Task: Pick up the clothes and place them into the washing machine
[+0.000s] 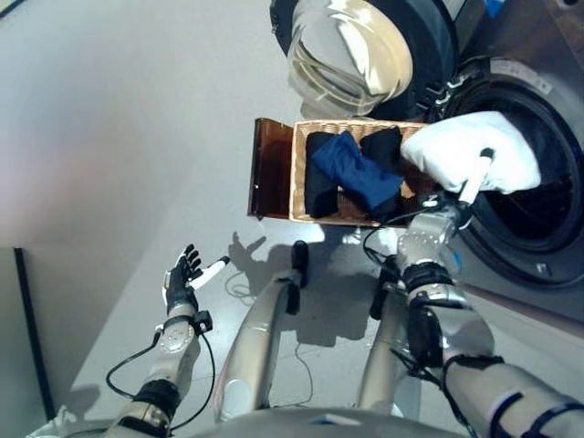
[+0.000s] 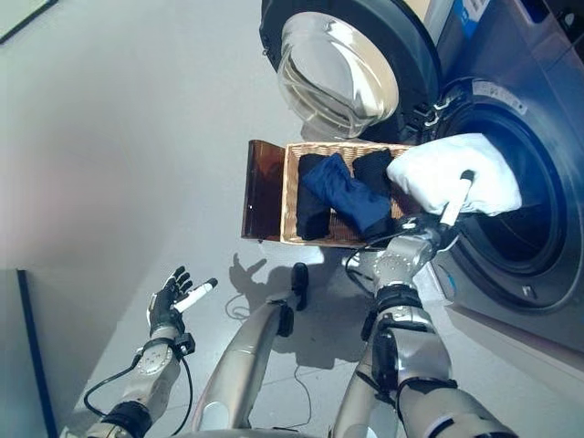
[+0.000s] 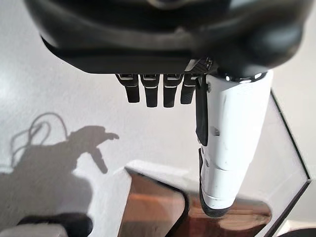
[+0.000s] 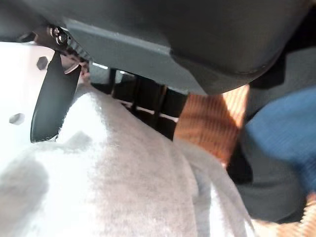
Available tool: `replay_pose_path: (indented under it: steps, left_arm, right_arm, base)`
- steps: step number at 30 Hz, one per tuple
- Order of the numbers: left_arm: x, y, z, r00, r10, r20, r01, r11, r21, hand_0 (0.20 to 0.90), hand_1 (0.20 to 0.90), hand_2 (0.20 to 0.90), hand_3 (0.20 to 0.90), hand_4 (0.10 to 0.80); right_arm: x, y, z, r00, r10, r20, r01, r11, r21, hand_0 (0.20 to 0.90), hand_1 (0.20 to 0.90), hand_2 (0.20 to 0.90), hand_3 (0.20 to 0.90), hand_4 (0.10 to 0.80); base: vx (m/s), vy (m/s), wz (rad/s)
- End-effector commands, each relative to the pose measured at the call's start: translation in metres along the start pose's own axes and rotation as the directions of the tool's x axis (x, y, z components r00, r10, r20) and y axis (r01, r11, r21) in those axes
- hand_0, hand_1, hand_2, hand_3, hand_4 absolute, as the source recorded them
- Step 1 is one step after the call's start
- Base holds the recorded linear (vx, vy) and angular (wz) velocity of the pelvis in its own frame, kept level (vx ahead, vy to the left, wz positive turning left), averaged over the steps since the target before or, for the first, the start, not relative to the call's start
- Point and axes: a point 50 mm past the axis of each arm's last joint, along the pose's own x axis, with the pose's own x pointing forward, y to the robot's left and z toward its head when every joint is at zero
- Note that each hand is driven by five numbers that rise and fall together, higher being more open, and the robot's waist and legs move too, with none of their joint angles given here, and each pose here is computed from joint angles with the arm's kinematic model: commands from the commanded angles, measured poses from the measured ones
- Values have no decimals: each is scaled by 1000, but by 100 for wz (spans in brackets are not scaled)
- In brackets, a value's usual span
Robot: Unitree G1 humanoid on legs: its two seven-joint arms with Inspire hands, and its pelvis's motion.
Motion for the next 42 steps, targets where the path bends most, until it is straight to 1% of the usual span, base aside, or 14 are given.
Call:
replay_pose_path:
  steps: [1, 5, 6, 8, 13, 16, 17, 20, 29, 31, 32, 36, 39, 42]
  left_arm:
    - [6, 17, 19, 991, 65, 115, -64, 998, -18, 900, 900, 900, 900, 800]
    - [6, 19, 23, 989, 71, 130, -69, 997, -26, 900, 900, 900, 900, 800]
    - [6, 18, 23, 989, 70, 131, -66, 997, -28, 900, 900, 900, 900, 800]
    - [6, 22, 22, 987, 93, 131, -90, 995, -30, 900, 900, 900, 900, 800]
    - [6, 20, 28, 983, 96, 157, -92, 995, -35, 900, 900, 900, 900, 800]
    - [5, 25, 35, 974, 112, 195, -105, 993, -45, 900, 900, 900, 900, 800]
    - [5, 23, 35, 975, 109, 195, -102, 994, -46, 900, 900, 900, 900, 800]
    - [4, 25, 35, 973, 108, 202, -101, 994, -44, 900, 900, 900, 900, 800]
    - [1, 21, 33, 977, 85, 197, -78, 996, -40, 900, 900, 900, 900, 800]
    - [1, 19, 33, 978, 75, 194, -69, 997, -35, 900, 900, 900, 900, 800]
    - [1, 16, 31, 980, 64, 187, -58, 998, -37, 900, 900, 900, 900, 800]
    - [1, 14, 29, 983, 63, 174, -56, 997, -48, 900, 900, 900, 900, 800]
    - [1, 15, 29, 983, 64, 172, -56, 997, -54, 900, 900, 900, 900, 800]
    - [1, 17, 28, 982, 71, 173, -62, 996, -59, 900, 900, 900, 900, 800]
  right_arm:
    - [10, 100, 76, 903, 314, 294, -331, 944, 8, 200, 200, 200, 200, 300]
    - [9, 139, 115, 842, 357, 405, -387, 922, -9, 200, 200, 200, 200, 300]
    - [9, 141, 116, 840, 358, 407, -387, 922, -11, 200, 200, 200, 200, 300]
    - [-2, 173, 152, 765, 382, 518, -421, 906, -47, 200, 200, 200, 200, 300]
    - [-11, 193, 178, 705, 385, 596, -407, 907, -105, 200, 200, 200, 200, 300]
    - [-23, 208, 215, 611, 404, 681, -404, 899, -170, 200, 200, 200, 200, 300]
    - [-24, 209, 215, 608, 404, 683, -403, 899, -172, 200, 200, 200, 200, 300]
    - [-32, 218, 235, 550, 421, 721, -386, 894, -227, 200, 200, 200, 200, 300]
    - [-23, 208, 246, 564, 379, 734, -320, 920, -229, 200, 200, 200, 200, 300]
    - [-19, 204, 242, 586, 372, 720, -307, 924, -228, 200, 200, 200, 200, 300]
    - [-13, 198, 234, 618, 355, 701, -294, 932, -213, 200, 200, 200, 200, 300]
    - [-5, 187, 221, 661, 330, 674, -283, 942, -183, 200, 200, 200, 200, 300]
    - [-2, 179, 212, 678, 318, 662, -276, 946, -171, 200, 200, 200, 200, 300]
    - [-4, 178, 216, 667, 302, 682, -271, 950, -156, 200, 200, 200, 200, 300]
  base:
    - [0, 0, 0]
    - [9, 12, 7]
    - [34, 29, 18]
    - [40, 51, 11]
    - [6, 6, 1]
    - [-31, -7, 15]
    - [-26, 5, 19]
    - [-8, 17, 10]
    - [-10, 26, -6]
    - [-24, 35, -10]
    - [-16, 38, -8]
    - [-46, 24, -9]
    - [-39, 9, -8]
    - [-5, 6, -10]
